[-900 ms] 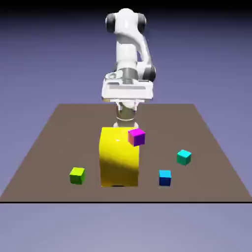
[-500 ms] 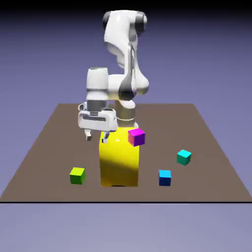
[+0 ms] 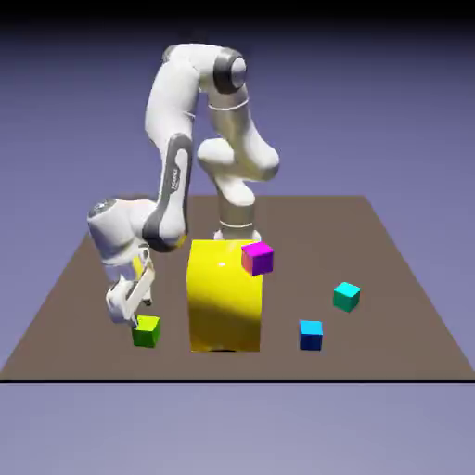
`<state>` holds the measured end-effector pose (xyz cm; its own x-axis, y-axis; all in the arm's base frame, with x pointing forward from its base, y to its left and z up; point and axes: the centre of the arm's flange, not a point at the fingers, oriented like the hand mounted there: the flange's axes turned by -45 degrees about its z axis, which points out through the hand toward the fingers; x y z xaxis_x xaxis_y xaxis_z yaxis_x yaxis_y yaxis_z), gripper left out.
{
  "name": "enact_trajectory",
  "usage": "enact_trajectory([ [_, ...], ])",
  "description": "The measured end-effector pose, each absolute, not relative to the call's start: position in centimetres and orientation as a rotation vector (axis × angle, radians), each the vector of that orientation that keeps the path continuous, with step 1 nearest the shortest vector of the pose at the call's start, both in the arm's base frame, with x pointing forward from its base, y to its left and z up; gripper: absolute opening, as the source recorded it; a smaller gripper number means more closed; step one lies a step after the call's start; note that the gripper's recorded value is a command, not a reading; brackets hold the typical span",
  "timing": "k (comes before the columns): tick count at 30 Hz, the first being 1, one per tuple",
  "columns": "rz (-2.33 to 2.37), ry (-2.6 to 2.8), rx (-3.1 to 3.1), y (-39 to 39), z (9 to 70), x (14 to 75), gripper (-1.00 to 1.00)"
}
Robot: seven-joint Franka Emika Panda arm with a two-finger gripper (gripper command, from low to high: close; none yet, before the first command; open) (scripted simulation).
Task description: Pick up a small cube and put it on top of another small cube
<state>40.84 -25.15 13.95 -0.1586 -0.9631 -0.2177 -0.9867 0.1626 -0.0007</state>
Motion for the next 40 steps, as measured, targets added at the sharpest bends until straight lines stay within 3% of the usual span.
enact_trajectory([
  [1, 0.211, 2.263, -1.919, -24.9, 12.6, 40.8, -1.0],
  [3, 0.211, 2.263, -1.919, -24.9, 12.6, 40.8, -1.0],
  [8, 0.211, 2.257, -1.925, -25.9, 19.5, 40.7, -1.0],
  [13, 0.267, 1.794, -2.43, -23.9, 23.0, 44.7, -1.0],
  [20, 0.294, 0.802, -3.08, -8.3, 30.2, 52.6, -1.0],
  [27, 0.257, -0.187, -3.225, 17.3, 30.1, 48.6, -1.0],
  [29, 0.319, -0.351, -3.149, 20.5, 26.2, 45.4, -1.0],
  [34, 0.344, -0.281, -3.129, 18.6, 19.6, 45.1, -1.0],
  [35, 0.345, -0.282, -3.128, 18.6, 17.9, 44.7, 1.0],
  [37, 0.344, -0.283, -3.13, 18.6, 17.9, 44.7, 1.0],
  [40, 0.344, -0.281, -3.131, 18.7, 23.1, 45.6, 1.0],
])
